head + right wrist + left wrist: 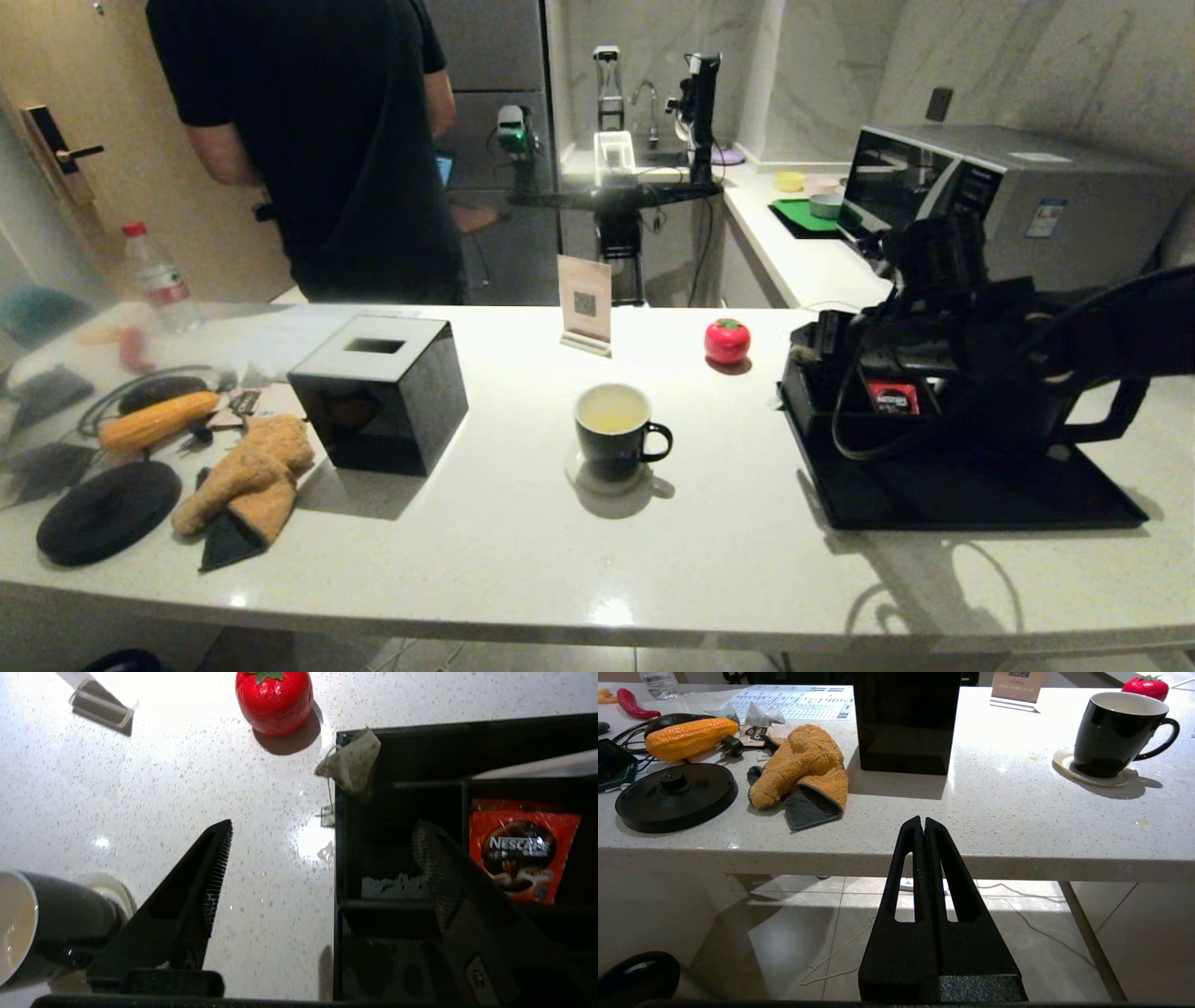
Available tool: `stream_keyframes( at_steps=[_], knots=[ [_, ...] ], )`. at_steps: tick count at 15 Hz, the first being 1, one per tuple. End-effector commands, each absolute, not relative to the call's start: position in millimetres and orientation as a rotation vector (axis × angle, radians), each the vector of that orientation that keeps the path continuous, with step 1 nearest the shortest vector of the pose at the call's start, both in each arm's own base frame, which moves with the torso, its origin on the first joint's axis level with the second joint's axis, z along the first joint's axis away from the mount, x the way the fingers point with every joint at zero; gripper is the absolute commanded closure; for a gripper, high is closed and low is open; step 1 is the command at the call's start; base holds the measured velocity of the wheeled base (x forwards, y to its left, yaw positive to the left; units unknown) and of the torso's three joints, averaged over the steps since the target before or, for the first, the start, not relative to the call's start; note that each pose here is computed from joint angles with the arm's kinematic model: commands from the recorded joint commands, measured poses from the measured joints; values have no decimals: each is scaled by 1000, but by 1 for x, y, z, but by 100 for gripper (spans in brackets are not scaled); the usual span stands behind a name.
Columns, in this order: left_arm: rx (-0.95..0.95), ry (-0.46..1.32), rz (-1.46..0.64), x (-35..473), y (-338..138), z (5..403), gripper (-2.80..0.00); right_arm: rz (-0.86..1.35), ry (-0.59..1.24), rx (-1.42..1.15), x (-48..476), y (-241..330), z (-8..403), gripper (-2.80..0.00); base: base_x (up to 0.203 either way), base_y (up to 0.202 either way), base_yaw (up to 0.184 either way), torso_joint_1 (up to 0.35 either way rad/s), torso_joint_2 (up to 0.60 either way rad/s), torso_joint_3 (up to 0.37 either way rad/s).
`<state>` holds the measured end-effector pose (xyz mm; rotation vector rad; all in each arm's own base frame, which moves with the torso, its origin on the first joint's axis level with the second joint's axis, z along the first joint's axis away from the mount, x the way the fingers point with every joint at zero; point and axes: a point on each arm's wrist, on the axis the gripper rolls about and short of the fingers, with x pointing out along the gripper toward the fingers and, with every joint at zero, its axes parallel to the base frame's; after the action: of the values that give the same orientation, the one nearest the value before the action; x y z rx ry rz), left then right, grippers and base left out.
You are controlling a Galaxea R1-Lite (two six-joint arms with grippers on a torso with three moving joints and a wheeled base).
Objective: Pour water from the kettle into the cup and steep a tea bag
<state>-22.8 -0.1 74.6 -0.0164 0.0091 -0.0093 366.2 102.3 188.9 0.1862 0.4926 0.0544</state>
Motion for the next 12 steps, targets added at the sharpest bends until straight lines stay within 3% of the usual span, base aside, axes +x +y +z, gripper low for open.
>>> stream_keyframes(
  at_steps=[1,12],
  knots=[
    [-17,9,-9,-23,0,75,0,42,501,184,380,105,180,-280,0,0,0,0,0,0],
    [-17,9,-9,-23,0,75,0,-10,512,109,408,111,156,-280,0,0,0,0,0,0]
  ],
)
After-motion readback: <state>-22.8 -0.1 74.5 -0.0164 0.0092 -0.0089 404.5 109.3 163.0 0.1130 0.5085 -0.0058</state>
